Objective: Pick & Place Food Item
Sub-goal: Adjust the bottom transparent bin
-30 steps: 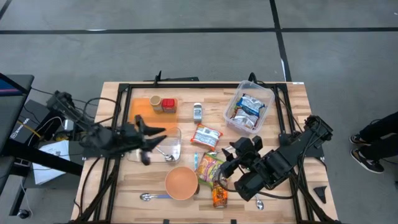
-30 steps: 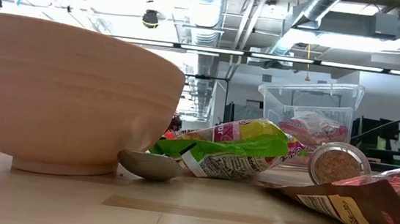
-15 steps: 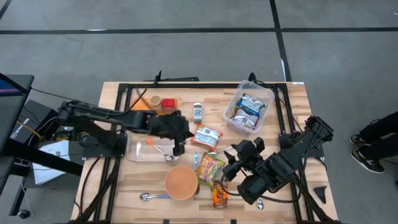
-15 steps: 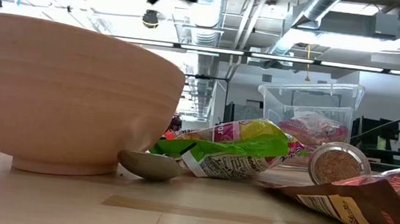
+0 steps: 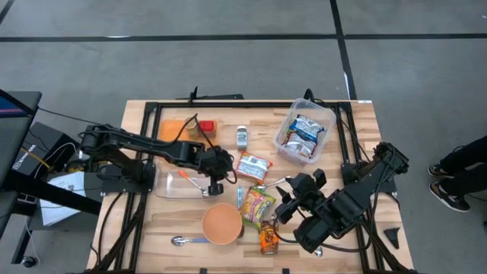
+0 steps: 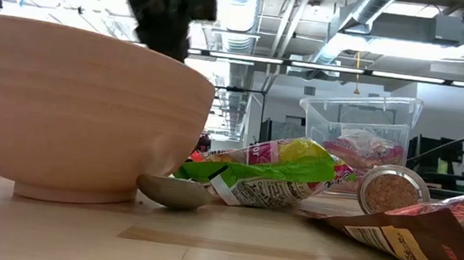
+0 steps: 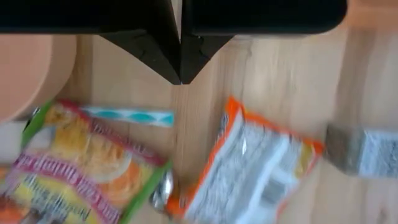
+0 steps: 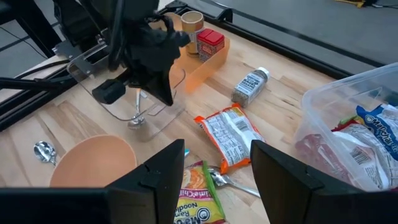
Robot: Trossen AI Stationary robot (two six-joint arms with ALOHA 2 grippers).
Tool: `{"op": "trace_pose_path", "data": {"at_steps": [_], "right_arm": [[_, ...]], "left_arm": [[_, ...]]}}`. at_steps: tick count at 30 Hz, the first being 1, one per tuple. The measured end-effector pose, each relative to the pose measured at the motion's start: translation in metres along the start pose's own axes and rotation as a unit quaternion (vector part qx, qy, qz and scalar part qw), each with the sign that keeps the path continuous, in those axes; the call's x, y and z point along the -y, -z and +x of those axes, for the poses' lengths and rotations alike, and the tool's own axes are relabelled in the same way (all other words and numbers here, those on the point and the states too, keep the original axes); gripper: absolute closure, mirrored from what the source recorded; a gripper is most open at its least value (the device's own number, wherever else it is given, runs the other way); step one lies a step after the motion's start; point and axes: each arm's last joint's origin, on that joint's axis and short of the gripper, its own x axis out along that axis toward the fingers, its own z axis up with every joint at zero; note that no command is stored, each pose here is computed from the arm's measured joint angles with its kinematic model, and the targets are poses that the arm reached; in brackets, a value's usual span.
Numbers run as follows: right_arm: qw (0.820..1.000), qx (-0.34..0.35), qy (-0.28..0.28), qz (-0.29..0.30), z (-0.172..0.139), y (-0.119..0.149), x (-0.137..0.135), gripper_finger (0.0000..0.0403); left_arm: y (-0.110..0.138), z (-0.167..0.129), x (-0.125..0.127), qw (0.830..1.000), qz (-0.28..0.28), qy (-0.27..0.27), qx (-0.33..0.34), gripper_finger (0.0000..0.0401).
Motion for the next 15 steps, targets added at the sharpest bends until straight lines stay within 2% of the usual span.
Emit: {"op": "trace_pose_path", "data": {"at_steps": [11, 15], "right_arm": [[1.000, 0.000, 0.004, 0.001, 0.000, 0.000, 0.001, 0.0223], [1.000, 0.000, 0.008, 0.000, 0.002, -0.001, 0.002, 0.0223]], "left_arm": [[0.020, -0.012, -0.002, 1.000, -0.021, -0.005, -0.017, 0.0401], [0.012, -0.029, -0.002, 0.999, -0.024, 0.006, 0.046, 0.0400]]}}
